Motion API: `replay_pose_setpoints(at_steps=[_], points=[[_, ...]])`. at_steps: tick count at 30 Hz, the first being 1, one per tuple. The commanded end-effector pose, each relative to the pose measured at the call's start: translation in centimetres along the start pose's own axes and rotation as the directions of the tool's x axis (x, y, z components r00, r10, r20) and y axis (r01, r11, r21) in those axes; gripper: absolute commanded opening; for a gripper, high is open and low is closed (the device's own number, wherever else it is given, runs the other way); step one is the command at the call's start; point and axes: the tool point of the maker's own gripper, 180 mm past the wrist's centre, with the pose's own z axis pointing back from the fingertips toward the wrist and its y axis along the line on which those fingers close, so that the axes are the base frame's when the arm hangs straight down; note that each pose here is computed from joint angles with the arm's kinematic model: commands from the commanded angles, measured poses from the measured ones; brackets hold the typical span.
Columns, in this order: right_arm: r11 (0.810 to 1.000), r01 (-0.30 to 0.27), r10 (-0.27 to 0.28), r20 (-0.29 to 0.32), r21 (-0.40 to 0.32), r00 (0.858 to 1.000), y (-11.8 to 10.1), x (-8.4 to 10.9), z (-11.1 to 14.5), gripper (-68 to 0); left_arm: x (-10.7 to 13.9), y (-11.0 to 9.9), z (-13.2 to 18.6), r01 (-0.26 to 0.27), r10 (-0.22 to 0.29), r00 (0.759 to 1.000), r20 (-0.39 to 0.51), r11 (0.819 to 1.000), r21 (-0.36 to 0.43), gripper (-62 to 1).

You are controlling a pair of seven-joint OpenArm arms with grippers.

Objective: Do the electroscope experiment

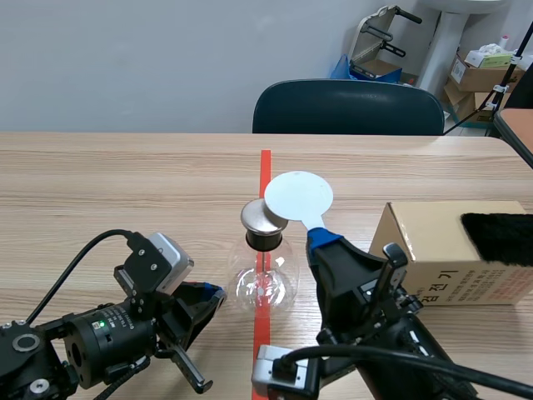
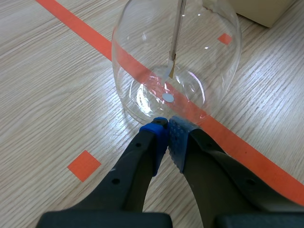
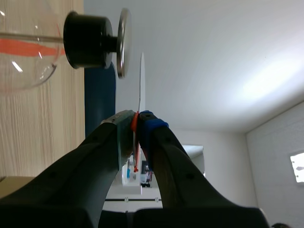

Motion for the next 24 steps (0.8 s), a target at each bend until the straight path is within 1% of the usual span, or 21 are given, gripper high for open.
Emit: replay_pose_setpoints(at_steps=[1, 4, 6, 11, 14, 18, 24], points=[[0.999, -0.003, 0.002, -0.031, -0.033, 1.000, -0.9, -0.8, -0.3, -66.7, 1.0, -0.3, -0.3, -0.007, 0.007, 0.999, 0.034, 1.000, -0.008, -56.8], [0.999, -0.003, 0.000, -0.095, -0.033, 0.996, -0.9, -1.9, -0.3, -66.7, 1.0, -0.3, -0.3, -0.007, 0.007, 0.999, 0.034, 1.000, -0.008, -56.8], [0.999, -0.003, -0.001, -0.141, -0.033, 0.990, -0.9, -2.8, -0.2, -66.7, 1.0, -0.3, -0.3, -0.007, 0.007, 0.999, 0.034, 1.000, -0.008, -56.8], [0.999, -0.004, -0.005, -0.248, -0.033, 0.969, -0.9, -4.7, 0.2, -66.7, 1.0, -0.3, -0.3, -0.007, 0.007, 0.999, 0.034, 1.000, -0.008, -56.8], [0.999, -0.004, -0.006, -0.296, -0.033, 0.955, -0.9, -5.6, 0.5, -66.7, 1.0, -0.3, -0.3, -0.007, 0.007, 0.999, 0.034, 1.000, -0.008, -56.8], [0.999, -0.004, -0.007, -0.328, -0.033, 0.945, -0.9, -6.2, 0.7, -66.7, 1.0, -0.3, -0.3, -0.007, 0.007, 0.999, 0.034, 1.000, -0.008, -56.8], [0.999, -0.004, -0.007, -0.328, -0.033, 0.945, -0.9, -6.2, 0.7, -66.7, 1.0, -0.3, -0.3, -0.007, 0.007, 0.999, 0.034, 1.000, -0.008, -56.8]])
